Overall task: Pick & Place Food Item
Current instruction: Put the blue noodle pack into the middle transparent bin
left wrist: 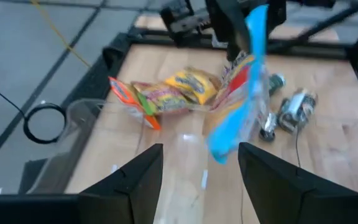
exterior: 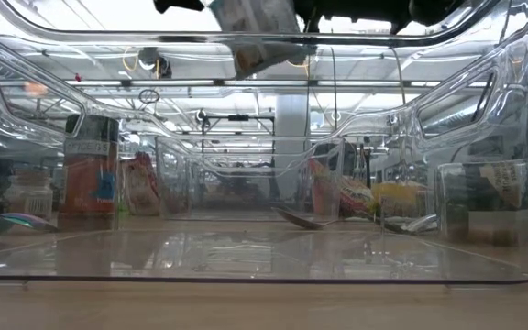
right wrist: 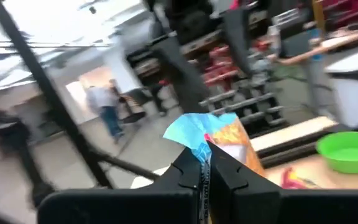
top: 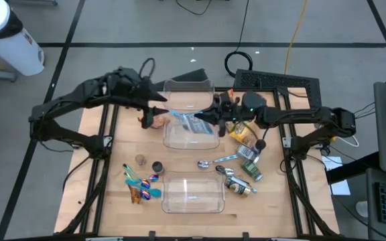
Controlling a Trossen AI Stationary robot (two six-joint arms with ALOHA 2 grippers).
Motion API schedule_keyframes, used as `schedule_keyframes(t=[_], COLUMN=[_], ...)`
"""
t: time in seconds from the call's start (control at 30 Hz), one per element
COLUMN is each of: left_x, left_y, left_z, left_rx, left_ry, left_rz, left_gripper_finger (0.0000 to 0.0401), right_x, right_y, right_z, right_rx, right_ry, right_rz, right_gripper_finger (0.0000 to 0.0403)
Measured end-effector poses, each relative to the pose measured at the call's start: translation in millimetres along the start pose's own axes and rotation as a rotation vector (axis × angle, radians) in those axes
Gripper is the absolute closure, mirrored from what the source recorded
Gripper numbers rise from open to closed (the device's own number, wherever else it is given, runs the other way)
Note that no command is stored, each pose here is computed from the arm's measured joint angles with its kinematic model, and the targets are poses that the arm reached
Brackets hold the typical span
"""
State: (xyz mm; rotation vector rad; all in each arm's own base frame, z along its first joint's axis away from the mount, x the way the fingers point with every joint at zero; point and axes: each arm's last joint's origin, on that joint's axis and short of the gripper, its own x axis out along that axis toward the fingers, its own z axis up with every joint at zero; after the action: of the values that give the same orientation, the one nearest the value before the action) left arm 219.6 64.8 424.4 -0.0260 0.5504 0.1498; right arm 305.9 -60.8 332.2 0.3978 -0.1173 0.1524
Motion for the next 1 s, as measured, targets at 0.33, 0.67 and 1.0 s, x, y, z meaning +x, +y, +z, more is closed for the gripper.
schedule_keyframes(t=[0.33,0.67,1.0], left_x=[-9,0,23], left_y=[-1,-12,-25], left_z=[3,18,32], left_rx=[-0.028,-0.048,-0.033], left_ry=[-0.061,-0.174,-0.258], left_rz=[-0.128,-0.309,-0.367], left_gripper_finger=[0.0182,0.0183,0.0183], right_x=[-11,-17,-17], right_y=[-5,4,5], right_z=[23,36,37], right_rx=[0.027,-0.007,-0.008], right_ry=[-0.04,-0.116,-0.12], right_rz=[0.296,0.452,0.457], right_gripper_finger=[0.0403,0.0403,0.0403])
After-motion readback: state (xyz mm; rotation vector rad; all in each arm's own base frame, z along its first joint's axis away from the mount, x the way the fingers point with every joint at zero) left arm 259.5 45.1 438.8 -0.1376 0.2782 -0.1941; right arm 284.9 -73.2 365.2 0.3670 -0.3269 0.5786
